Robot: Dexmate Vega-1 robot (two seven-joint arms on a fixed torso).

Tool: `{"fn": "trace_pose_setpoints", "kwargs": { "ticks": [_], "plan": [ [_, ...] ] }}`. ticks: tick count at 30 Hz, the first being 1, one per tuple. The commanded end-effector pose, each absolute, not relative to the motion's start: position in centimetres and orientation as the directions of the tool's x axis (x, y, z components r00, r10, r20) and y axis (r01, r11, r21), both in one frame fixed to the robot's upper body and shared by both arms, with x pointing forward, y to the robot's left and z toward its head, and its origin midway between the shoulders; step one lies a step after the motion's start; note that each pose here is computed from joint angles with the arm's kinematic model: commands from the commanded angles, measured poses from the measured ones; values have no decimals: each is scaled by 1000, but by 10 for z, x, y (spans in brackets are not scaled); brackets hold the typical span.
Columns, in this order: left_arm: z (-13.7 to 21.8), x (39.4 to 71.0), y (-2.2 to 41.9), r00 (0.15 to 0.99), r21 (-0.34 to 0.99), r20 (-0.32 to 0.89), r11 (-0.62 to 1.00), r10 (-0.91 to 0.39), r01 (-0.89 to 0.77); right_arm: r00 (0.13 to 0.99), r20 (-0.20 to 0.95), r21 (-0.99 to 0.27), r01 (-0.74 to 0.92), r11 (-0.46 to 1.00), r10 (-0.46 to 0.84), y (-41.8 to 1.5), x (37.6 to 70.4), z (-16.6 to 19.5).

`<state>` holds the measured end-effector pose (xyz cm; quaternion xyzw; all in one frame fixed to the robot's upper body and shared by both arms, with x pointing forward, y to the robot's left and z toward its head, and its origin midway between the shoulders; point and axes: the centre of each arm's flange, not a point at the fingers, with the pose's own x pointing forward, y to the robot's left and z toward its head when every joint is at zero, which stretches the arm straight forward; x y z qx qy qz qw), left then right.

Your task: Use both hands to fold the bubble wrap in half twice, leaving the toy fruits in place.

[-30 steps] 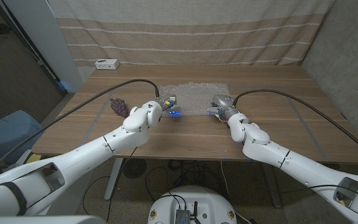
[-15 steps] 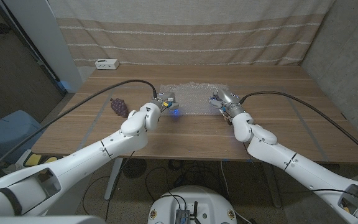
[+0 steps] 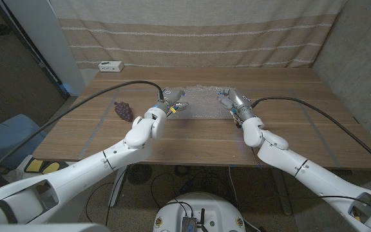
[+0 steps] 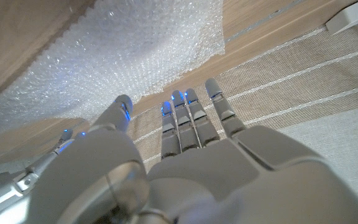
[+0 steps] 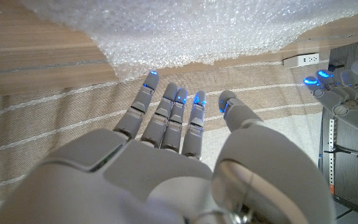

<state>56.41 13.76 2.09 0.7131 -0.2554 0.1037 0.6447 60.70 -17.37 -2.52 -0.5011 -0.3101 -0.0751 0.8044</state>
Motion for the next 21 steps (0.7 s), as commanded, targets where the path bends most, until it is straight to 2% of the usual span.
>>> {"fn": "trace_pose_setpoints", "kwargs": {
  "ticks": [1, 11, 21],
  "plan": [
    [23, 557, 138, 877, 862, 397, -218, -270, -458, 847, 461, -848, 332, 412, 265, -164, 628, -33],
    [22, 554, 128, 913, 826, 288, -408, -288, -389, 866, 403, -886, 286, 365, 298, -152, 642, -38],
    [17, 549, 124, 938, 792, 225, -512, -262, -333, 879, 365, -909, 266, 321, 306, -143, 650, -42]
  ]
}}
